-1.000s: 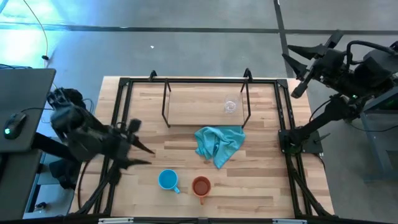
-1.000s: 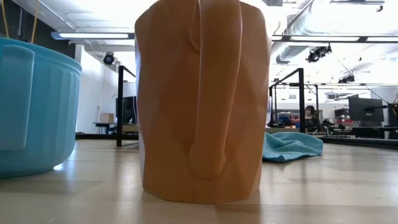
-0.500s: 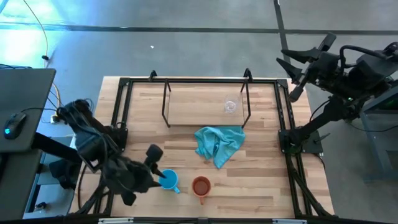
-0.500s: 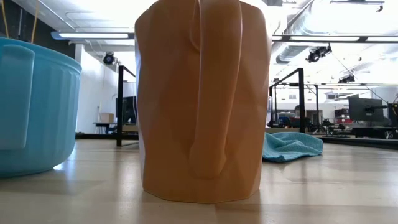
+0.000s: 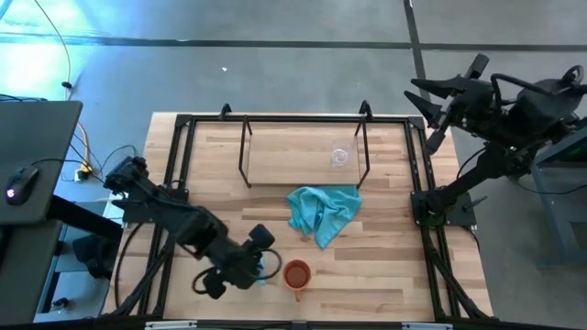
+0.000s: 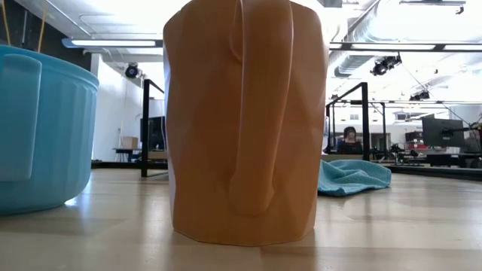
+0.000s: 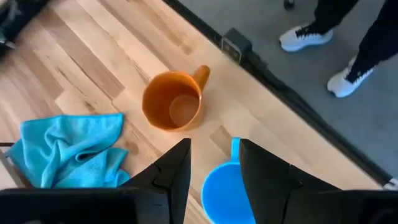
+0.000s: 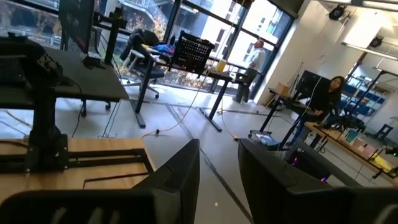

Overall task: Stack small to large cups/mugs on shelf
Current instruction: Put the blue mug on the shelf

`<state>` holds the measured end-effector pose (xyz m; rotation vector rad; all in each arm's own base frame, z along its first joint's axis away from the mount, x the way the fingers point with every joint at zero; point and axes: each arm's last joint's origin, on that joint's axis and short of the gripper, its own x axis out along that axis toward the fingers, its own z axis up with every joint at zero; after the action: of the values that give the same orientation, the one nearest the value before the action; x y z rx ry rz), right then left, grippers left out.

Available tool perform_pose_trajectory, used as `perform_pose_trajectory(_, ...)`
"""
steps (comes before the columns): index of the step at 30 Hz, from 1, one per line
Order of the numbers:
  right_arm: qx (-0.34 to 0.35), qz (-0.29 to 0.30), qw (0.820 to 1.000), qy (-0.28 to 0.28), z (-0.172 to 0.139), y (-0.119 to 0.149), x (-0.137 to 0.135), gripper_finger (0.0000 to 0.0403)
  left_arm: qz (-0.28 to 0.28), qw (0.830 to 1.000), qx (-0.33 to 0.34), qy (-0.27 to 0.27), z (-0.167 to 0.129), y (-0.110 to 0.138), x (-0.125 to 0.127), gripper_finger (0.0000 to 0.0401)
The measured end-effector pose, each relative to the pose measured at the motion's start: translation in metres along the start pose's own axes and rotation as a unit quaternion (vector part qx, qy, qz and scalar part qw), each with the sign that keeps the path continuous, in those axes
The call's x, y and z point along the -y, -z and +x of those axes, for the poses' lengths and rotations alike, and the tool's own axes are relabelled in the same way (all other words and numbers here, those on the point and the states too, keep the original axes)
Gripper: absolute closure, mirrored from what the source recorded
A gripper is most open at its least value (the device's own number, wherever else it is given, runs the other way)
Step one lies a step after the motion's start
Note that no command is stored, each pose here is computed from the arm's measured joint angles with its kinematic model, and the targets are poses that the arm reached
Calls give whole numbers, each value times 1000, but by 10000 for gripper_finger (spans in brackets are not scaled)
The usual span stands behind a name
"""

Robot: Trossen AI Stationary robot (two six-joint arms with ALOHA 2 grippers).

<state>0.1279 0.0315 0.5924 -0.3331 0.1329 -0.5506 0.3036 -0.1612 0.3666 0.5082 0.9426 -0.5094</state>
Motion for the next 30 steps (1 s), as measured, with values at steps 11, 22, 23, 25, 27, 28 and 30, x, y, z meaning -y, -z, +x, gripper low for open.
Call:
perform_pose_trajectory(11, -33, -11, 999, -9, 0, 10, -2, 302, -1, 996, -62, 67, 56, 2, -14, 277)
perform_pose_trajectory(22, -34, -16, 999, -24, -3, 12, 0, 302, -14, 992, -86, 95, 89, 1, -11, 277)
perform_pose_trajectory(23, -34, -17, 999, -24, -3, 12, 0, 302, -19, 992, -82, 93, 89, 0, -11, 277)
perform_pose_trajectory(25, -34, -16, 999, -24, -3, 12, 0, 302, -22, 993, -72, 90, 91, -2, -12, 277)
perform_pose_trajectory(27, -33, -16, 999, -28, -3, 12, 0, 302, -25, 992, -80, 90, 94, -1, -11, 277)
perform_pose_trajectory(28, -33, -16, 999, -29, -3, 12, 0, 302, -29, 992, -87, 91, 97, 0, -11, 277)
perform_pose_trajectory(30, -33, -18, 999, -33, -3, 12, -1, 302, -34, 991, -91, 96, 103, -1, -11, 277)
